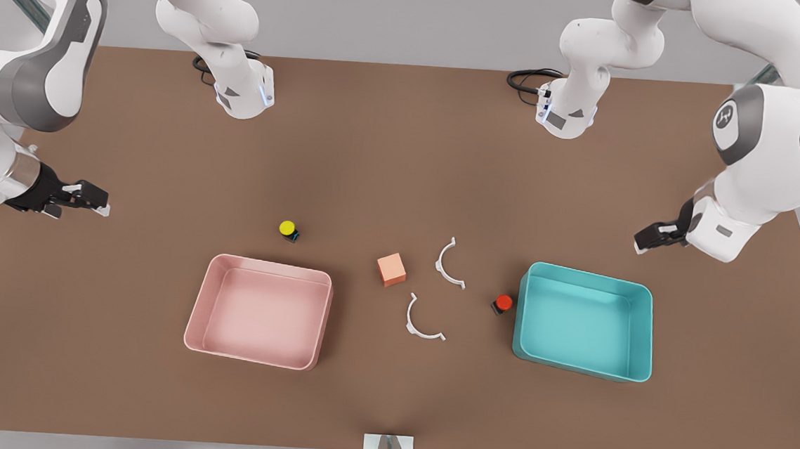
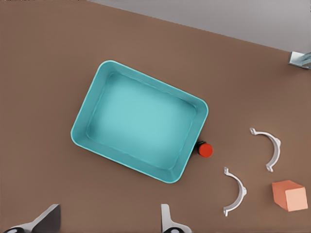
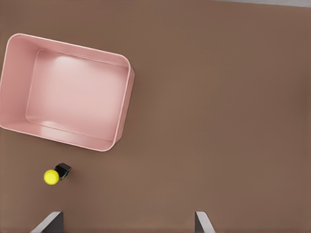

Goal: Place the red button in the blue storage box with the left arm, and place the yellow button in the pink storage box with the right arm

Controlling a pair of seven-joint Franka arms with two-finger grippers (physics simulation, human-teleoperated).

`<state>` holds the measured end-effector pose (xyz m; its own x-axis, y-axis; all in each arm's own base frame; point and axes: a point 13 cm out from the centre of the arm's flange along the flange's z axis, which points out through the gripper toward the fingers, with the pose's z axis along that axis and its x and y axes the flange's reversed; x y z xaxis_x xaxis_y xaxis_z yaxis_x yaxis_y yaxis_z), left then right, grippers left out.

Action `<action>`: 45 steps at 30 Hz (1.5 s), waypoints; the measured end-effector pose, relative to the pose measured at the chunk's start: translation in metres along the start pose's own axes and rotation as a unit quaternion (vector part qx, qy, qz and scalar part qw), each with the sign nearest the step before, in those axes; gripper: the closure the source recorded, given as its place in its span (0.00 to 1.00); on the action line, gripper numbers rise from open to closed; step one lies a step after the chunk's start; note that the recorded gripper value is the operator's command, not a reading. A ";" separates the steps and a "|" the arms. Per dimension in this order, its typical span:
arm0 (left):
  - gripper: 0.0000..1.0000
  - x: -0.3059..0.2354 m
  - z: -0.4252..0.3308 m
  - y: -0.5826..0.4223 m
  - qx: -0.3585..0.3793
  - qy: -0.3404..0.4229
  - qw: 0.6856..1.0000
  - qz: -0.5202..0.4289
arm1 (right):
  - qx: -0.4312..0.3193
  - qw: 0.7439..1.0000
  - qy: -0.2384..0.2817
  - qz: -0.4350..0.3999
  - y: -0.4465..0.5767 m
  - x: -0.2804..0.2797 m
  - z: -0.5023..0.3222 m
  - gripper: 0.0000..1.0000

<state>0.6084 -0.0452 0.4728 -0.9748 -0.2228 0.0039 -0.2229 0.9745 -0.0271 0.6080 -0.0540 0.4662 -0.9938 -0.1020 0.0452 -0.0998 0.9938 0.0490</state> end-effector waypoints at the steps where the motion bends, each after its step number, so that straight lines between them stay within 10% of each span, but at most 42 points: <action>1: 0.00 -0.002 0.003 0.000 -0.001 0.001 1.000 0.007 | 0.000 1.000 0.000 -0.002 0.001 0.000 0.000 0.00; 10: 0.00 0.049 0.184 -0.222 -0.014 0.033 0.998 -0.043 | -0.024 0.993 0.064 -0.098 0.137 0.013 0.088 0.00; 20: 0.00 0.016 0.326 -0.197 0.000 0.009 0.937 -0.348 | 0.010 0.989 0.073 -0.128 0.262 0.048 0.245 0.00; 34: 0.00 0.029 0.416 -0.186 -0.031 0.019 0.848 -0.528 | -0.018 0.998 0.029 -0.058 0.302 0.063 0.339 0.00; 35: 0.02 0.029 0.417 -0.186 -0.031 0.019 0.843 -0.536 | -0.021 0.998 0.024 -0.053 0.304 0.061 0.341 0.00; 37: 0.40 0.028 0.419 -0.186 -0.031 0.017 0.834 -0.550 | -0.025 0.999 0.017 -0.045 0.307 0.059 0.342 0.00; 45: 0.53 0.028 0.421 -0.188 -0.033 0.013 0.809 -0.587 | -0.019 0.999 0.033 -0.029 0.311 0.093 0.367 0.00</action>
<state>0.6238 -0.2460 0.0573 -0.0902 -0.9959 0.0093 -0.9939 0.0906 0.0630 0.4663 0.2614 0.1191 -0.9808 -0.1638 0.1060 -0.1543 0.9837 0.0922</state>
